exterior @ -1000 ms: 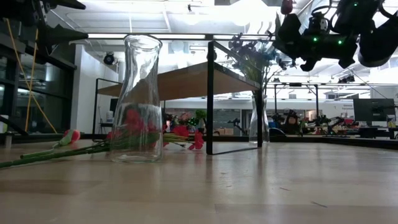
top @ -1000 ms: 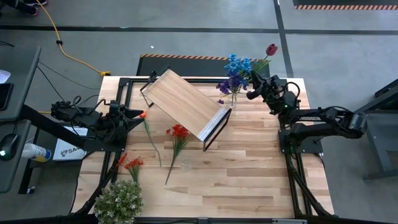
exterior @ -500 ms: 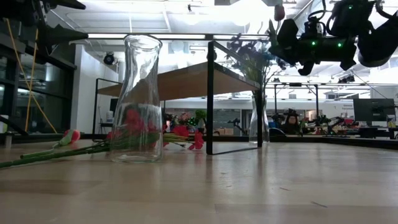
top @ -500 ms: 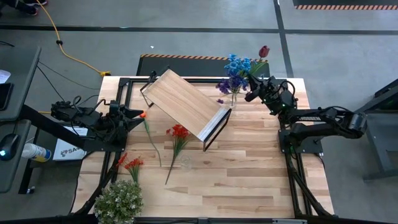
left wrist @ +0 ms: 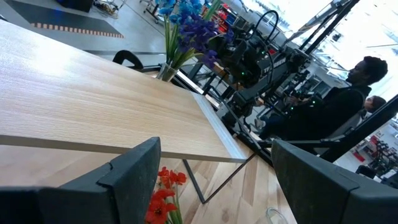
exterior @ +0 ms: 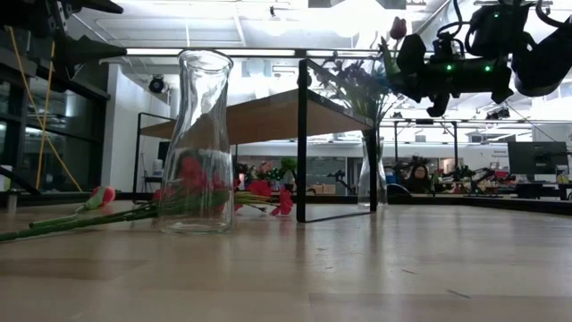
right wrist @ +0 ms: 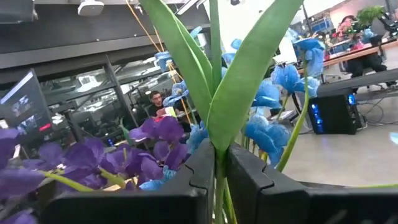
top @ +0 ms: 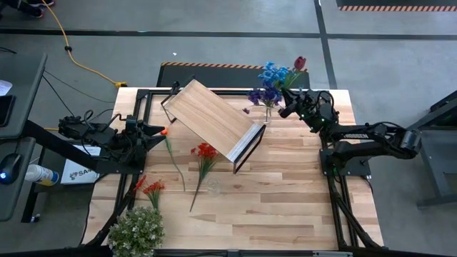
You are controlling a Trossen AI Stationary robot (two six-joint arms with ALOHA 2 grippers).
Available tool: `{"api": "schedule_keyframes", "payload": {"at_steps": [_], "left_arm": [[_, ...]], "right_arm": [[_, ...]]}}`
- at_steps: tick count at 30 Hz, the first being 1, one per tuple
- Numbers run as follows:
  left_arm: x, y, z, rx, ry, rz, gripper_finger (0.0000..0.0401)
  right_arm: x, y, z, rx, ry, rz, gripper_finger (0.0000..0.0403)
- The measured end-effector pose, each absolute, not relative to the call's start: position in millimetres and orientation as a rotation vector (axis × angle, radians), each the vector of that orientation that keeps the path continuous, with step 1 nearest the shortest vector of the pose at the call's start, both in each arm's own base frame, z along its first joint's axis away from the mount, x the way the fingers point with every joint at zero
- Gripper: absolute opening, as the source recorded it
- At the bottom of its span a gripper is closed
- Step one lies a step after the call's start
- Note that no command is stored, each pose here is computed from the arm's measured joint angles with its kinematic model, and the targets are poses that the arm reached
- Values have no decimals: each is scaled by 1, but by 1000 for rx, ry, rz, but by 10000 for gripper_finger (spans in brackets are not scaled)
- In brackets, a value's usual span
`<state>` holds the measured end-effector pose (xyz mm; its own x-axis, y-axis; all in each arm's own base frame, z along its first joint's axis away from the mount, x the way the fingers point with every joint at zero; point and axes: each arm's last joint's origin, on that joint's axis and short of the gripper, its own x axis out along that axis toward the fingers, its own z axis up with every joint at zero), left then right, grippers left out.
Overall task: Pick and place flowers into a vace then onto a shelf
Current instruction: Put the dark red flower into the top transparent flower vase
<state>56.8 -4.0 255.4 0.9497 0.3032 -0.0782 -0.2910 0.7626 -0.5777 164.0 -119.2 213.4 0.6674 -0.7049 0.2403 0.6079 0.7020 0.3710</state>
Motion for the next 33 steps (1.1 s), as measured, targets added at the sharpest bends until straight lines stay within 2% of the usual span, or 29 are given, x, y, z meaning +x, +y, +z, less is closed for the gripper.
{"api": "schedule_keyframes", "payload": {"at_steps": [10,33], "left_arm": [[57,-4,255,-625,-20,323,337],[57,-4,255,-626,-17,315,337]], "right_arm": [[166,-119,209,325,-346,-719,34],[169,-116,203,417,-268,-559,88]]}}
